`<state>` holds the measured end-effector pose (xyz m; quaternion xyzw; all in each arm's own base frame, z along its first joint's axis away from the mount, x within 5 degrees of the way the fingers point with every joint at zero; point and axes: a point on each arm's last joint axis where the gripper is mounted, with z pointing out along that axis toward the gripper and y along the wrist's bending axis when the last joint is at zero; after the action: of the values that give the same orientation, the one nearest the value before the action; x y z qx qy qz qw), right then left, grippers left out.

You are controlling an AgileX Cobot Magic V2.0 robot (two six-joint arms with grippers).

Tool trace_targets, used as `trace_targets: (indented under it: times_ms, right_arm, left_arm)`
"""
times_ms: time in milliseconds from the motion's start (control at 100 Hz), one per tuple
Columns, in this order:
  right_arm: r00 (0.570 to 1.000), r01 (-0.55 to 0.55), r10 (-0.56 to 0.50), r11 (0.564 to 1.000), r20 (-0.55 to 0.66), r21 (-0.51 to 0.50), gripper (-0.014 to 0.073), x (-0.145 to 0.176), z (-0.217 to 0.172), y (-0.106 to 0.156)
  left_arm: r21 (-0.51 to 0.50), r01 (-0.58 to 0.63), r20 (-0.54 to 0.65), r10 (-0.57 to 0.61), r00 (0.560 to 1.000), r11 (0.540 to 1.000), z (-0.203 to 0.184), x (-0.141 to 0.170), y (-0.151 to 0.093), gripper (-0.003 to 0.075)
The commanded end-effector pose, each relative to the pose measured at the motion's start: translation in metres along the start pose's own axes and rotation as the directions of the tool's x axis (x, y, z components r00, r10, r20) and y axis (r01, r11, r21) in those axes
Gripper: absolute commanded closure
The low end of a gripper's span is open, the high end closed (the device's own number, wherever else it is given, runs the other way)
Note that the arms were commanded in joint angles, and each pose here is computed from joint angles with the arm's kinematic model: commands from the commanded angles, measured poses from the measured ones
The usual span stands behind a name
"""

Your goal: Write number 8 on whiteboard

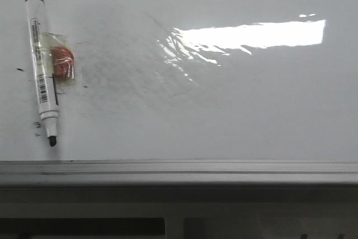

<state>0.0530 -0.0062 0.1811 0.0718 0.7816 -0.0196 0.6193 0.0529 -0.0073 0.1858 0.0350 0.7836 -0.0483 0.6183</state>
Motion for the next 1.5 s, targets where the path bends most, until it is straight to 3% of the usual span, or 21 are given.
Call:
trace_targets:
  times_ms: [0, 740, 1050, 1490]
  right_arm:
    - [0.999, 0.012, -0.012, 1.0, 0.033, 0.005, 0.0658, 0.001, 0.0, -0.001]
    - [0.999, 0.012, -0.012, 1.0, 0.033, 0.005, 0.0658, 0.001, 0.0, -0.001]
    - [0.999, 0.012, -0.012, 1.0, 0.033, 0.005, 0.0658, 0.001, 0.0, -0.001]
    - [0.995, -0.046, 0.048, 0.999, 0.084, -0.016, 0.0658, -0.004, 0.0, 0.001]
  left_arm:
    - [0.007, 0.007, 0.035, -0.008, 0.999, 1.0, 0.002, 0.008, 0.0, 0.0741]
    - [0.002, -0.005, 0.039, 0.005, 0.999, 1.0, 0.002, 0.007, 0.0, 0.0741]
    - [-0.002, -0.004, 0.178, 0.004, 0.984, 1.0, 0.001, -0.005, 0.001, 0.0741]
    - [-0.004, -0.008, 0.21, 0.009, 0.978, 1.0, 0.0, -0.008, 0.001, 0.0741]
